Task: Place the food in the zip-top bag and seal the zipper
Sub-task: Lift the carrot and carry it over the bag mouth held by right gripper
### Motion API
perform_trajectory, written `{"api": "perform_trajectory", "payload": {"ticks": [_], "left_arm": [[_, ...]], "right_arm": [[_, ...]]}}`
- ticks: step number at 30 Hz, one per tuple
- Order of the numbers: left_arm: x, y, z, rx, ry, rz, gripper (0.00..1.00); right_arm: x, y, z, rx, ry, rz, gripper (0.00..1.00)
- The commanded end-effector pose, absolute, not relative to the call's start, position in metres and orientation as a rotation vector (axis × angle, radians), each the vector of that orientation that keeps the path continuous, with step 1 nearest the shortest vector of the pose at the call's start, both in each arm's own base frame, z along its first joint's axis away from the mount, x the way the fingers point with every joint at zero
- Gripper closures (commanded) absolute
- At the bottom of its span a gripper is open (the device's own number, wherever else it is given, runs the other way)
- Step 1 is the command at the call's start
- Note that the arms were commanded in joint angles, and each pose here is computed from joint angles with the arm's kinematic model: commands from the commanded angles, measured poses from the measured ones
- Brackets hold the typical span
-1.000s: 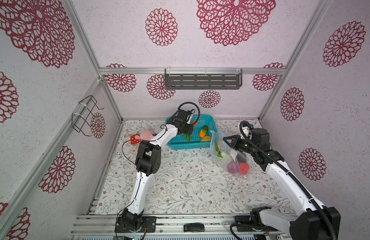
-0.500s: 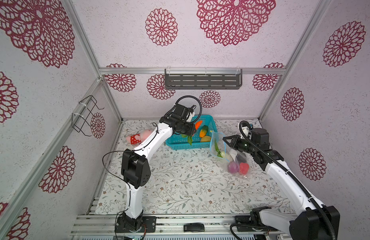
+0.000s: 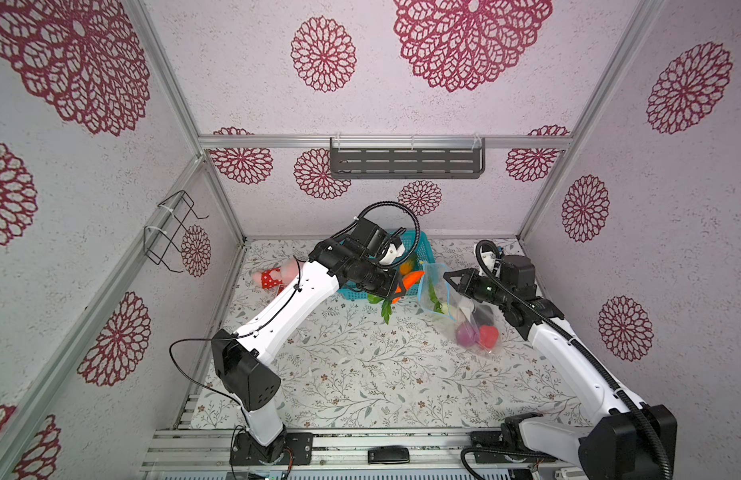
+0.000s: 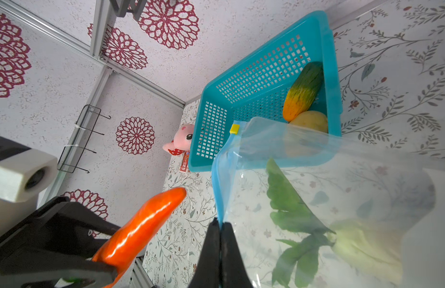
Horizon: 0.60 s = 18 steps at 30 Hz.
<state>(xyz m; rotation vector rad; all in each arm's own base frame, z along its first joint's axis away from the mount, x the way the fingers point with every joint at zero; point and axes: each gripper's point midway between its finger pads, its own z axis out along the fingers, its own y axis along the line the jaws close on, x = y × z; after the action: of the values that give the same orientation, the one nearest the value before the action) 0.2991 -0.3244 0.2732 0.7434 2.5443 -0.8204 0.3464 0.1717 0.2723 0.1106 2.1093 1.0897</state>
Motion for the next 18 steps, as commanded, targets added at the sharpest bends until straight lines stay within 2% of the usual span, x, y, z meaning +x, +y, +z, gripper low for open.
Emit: {"api": "perform_trajectory", "payload": {"ticks": [1, 18], "left_arm": [[0.285, -0.327, 0.272, 0.806, 2.577, -0.829, 0.82], [0.312, -0.356, 0.247, 0.844, 2.603, -0.792, 0.78]], "right_arm": [[0.348, 0.177, 0.296, 0.062, 2.033, 1.084, 1.00], [0.333, 0.190, 0.306, 0.010, 2.019, 1.098, 1.00]]}}
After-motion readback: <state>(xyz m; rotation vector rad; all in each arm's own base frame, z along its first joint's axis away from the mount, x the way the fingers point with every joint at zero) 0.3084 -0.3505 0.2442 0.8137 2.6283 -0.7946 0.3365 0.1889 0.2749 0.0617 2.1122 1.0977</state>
